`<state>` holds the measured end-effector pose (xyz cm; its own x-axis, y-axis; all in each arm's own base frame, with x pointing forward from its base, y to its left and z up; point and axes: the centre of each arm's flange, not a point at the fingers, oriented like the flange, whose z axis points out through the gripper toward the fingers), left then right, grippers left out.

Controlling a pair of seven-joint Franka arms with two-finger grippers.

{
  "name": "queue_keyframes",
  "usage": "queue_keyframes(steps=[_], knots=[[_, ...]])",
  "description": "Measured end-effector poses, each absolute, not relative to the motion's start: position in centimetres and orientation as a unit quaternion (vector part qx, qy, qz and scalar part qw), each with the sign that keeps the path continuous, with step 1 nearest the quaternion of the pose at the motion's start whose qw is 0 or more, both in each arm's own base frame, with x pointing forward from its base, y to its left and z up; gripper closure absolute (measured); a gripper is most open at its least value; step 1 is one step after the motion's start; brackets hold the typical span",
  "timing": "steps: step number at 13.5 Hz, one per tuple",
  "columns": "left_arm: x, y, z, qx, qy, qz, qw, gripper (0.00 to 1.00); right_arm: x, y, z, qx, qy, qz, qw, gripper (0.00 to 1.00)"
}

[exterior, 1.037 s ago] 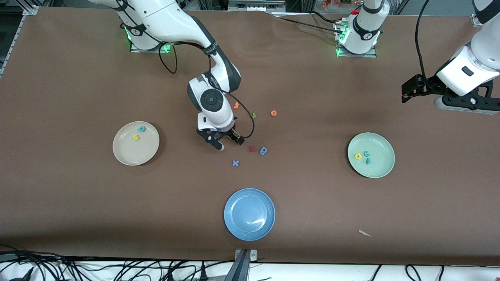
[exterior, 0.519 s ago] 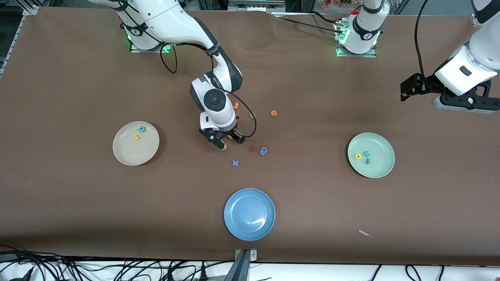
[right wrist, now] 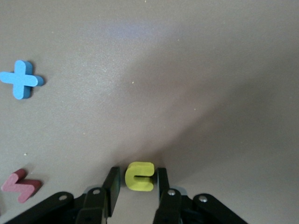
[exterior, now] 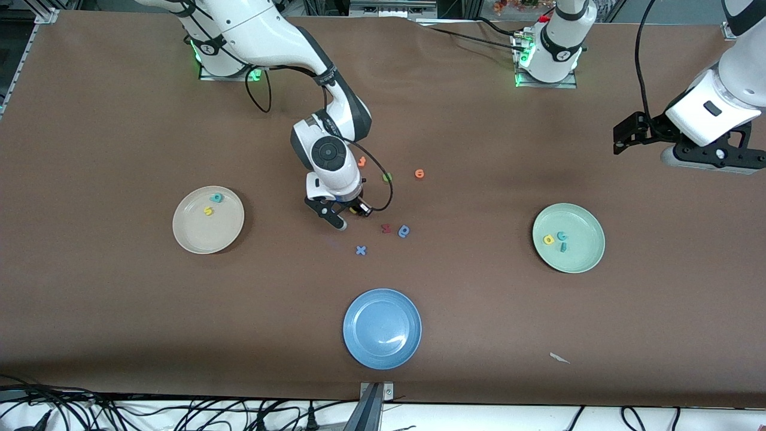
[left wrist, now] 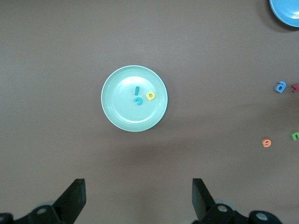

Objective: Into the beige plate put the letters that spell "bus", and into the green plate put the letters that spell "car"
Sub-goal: 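Grasp the yellow u with the right gripper and lift it, then carry the u to the cream plate and release it with the right gripper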

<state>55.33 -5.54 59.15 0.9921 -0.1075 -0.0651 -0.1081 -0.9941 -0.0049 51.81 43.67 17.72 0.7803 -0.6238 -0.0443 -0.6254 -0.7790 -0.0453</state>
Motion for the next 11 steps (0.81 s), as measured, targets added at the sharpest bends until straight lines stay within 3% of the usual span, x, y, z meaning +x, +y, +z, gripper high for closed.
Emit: queue_keyframes(steps=[2,6,11], knots=[[55.3,-5.6,59.2,-0.998,0.054,0.032,0.004,0.00,51.8,43.7,17.8,-0.943,0.331,0.013,0.029,0.74],[55.3,-5.7,59.2,-0.998,0.055,0.032,0.004,0.00,52.4,43.2,18.0,-0.942,0.333,0.009,0.031,0.74],[55.3,-5.9,59.2,-0.998,0.057,0.033,0.004,0.00,56.6,38.3,20.8,-0.962,0.272,0.025,-0.008,0.74]])
